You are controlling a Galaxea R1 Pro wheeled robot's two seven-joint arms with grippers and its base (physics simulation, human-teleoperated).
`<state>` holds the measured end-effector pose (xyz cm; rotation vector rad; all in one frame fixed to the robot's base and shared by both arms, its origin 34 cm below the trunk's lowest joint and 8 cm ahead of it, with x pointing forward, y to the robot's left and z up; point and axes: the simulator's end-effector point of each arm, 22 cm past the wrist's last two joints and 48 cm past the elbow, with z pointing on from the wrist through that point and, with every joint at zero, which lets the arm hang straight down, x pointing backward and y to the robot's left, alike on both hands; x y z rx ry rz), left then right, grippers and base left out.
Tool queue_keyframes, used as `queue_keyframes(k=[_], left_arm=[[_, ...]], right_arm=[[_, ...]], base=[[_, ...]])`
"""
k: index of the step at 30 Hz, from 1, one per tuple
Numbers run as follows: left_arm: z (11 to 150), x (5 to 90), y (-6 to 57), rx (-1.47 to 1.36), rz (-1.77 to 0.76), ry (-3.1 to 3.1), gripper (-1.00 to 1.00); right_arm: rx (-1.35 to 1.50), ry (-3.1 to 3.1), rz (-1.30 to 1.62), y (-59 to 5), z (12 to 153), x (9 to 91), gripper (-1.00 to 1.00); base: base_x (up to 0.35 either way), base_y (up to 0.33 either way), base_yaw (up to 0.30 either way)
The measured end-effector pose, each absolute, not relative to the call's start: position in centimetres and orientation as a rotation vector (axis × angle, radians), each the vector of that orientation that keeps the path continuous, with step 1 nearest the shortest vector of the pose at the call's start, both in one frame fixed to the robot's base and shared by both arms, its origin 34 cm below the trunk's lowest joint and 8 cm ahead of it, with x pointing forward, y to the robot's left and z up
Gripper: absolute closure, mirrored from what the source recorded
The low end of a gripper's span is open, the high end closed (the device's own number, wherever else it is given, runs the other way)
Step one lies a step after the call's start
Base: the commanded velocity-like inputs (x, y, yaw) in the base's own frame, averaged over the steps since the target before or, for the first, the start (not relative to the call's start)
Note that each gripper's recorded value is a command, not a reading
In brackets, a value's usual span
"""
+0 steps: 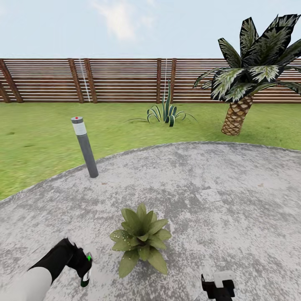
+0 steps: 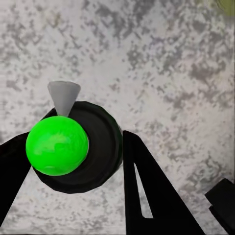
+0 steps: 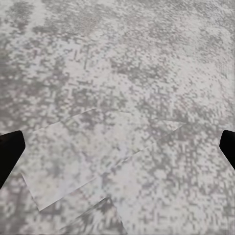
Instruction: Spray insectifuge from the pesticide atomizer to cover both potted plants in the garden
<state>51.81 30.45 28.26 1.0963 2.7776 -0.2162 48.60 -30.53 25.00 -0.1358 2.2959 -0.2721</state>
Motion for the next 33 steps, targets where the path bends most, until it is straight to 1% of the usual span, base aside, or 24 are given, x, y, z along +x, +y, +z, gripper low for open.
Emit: queue_keyframes(k=[3, 8, 12, 18, 21, 25, 29, 33], left_arm=[[26.2, 49.2, 29.6, 0.997, -0.27, 2.836, 1.0], [24.6, 46.3, 27.8, 0.97, -0.345, 2.89, 1.0], [24.2, 47.3, 28.1, 0.925, -0.253, 2.88, 1.0], [24.5, 48.4, 27.8, 0.849, -0.259, 2.863, 1.0], [24.5, 48.5, 27.7, 0.837, -0.263, 2.861, 1.0], [24.5, 48.5, 27.6, 0.839, -0.263, 2.86, 1.0], [24.5, 48.4, 27.6, 0.839, -0.265, 2.862, 1.0], [24.5, 48.3, 27.6, 0.839, -0.267, 2.863, 1.0]], right_arm=[[-0.135, 2.296, -0.272, -30.5, 25.0, 48.6, -1.0], [-0.133, 2.295, -0.272, -30.6, 25.0, 48.6, -1.0], [-0.133, 2.295, -0.272, -30.5, 25.0, 48.6, -1.0], [-0.139, 2.297, -0.279, -30.9, 25.0, 48.6, -1.0], [-0.138, 2.298, -0.269, -30.3, 24.9, 48.6, -1.0], [-0.137, 2.298, -0.268, -30.3, 24.9, 48.6, -1.0], [-0.137, 2.299, -0.268, -30.3, 24.9, 48.5, -1.0], [-0.137, 2.299, -0.268, -30.2, 24.9, 48.5, -1.0]], base=[[0.0, 0.0, 0.0], [0.0, 0.0, 0.0], [0.0, 0.0, 0.0], [-0.018, -0.012, 0.0], [-0.208, -0.154, 0.0], [-0.017, -0.181, 0.0], [-0.001, -0.035, 0.001], [0.0, -0.002, 0.161]])
